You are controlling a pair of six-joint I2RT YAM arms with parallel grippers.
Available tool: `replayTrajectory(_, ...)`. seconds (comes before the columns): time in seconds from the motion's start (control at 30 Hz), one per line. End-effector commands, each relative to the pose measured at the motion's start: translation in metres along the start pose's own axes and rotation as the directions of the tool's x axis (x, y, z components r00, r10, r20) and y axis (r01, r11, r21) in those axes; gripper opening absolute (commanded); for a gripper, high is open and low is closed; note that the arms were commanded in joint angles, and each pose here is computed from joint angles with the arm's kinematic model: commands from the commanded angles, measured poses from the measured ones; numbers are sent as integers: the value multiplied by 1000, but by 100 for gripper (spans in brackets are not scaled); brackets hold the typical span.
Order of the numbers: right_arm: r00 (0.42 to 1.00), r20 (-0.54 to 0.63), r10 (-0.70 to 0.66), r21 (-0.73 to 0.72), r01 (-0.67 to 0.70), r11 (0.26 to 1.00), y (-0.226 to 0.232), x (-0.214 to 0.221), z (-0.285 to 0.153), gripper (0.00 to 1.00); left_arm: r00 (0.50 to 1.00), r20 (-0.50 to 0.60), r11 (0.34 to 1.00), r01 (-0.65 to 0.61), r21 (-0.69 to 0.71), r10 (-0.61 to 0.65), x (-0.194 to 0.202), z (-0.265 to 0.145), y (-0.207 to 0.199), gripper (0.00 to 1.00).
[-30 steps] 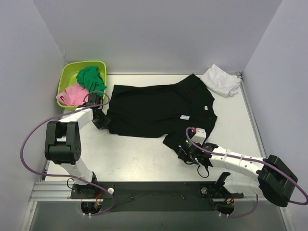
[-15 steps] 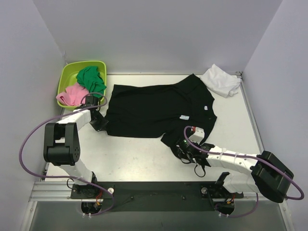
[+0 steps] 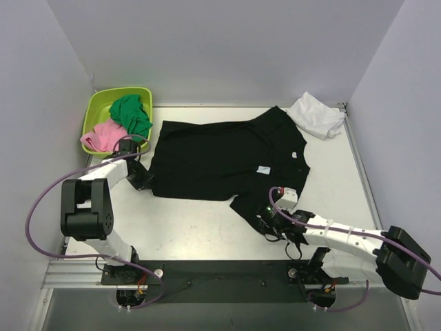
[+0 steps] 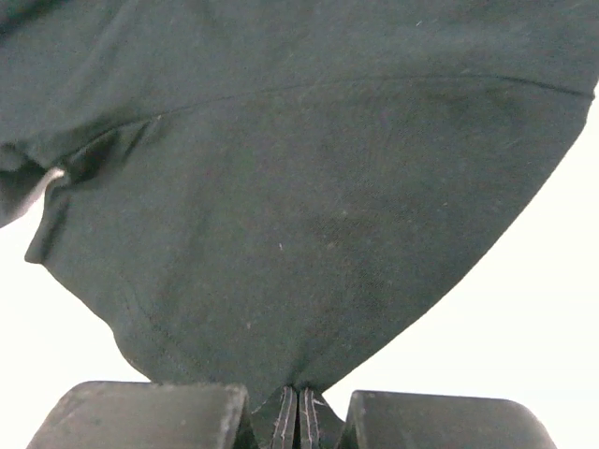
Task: Fold and stack the t-shirts
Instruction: Flatten out the tshirt
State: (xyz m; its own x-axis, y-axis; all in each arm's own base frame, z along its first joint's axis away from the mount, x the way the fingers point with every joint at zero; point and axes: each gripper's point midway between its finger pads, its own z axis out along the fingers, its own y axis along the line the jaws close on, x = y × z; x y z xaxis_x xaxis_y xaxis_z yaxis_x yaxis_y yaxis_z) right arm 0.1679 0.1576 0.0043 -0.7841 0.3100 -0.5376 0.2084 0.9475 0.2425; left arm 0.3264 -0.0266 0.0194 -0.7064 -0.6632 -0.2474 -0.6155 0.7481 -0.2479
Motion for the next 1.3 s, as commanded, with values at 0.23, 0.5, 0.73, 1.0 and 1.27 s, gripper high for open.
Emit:
replayTrajectory(0.23,936,276,-218,-15,231,973,12,-123,-131,0,981,189,941,-106,322,46,-42,-111,-70,0)
replayTrajectory(0.5,832,517,-199,-146,315,938,50,-220,-255,0,905,418,735,-338,588,82,-56,-281,-126,0)
replayTrajectory(0.73,721,689,-77,-351,425,834,73,-276,-379,0,740,673,455,-593,664,-17,-33,-466,-139,0)
replayTrajectory(1.0,628,774,81,-490,514,704,99,-318,-486,0,664,734,317,-672,669,-143,-23,-547,-143,0)
replayTrajectory(1.27,556,831,25,-360,502,786,136,-358,-472,0,701,691,257,-645,720,-179,-45,-539,-168,0)
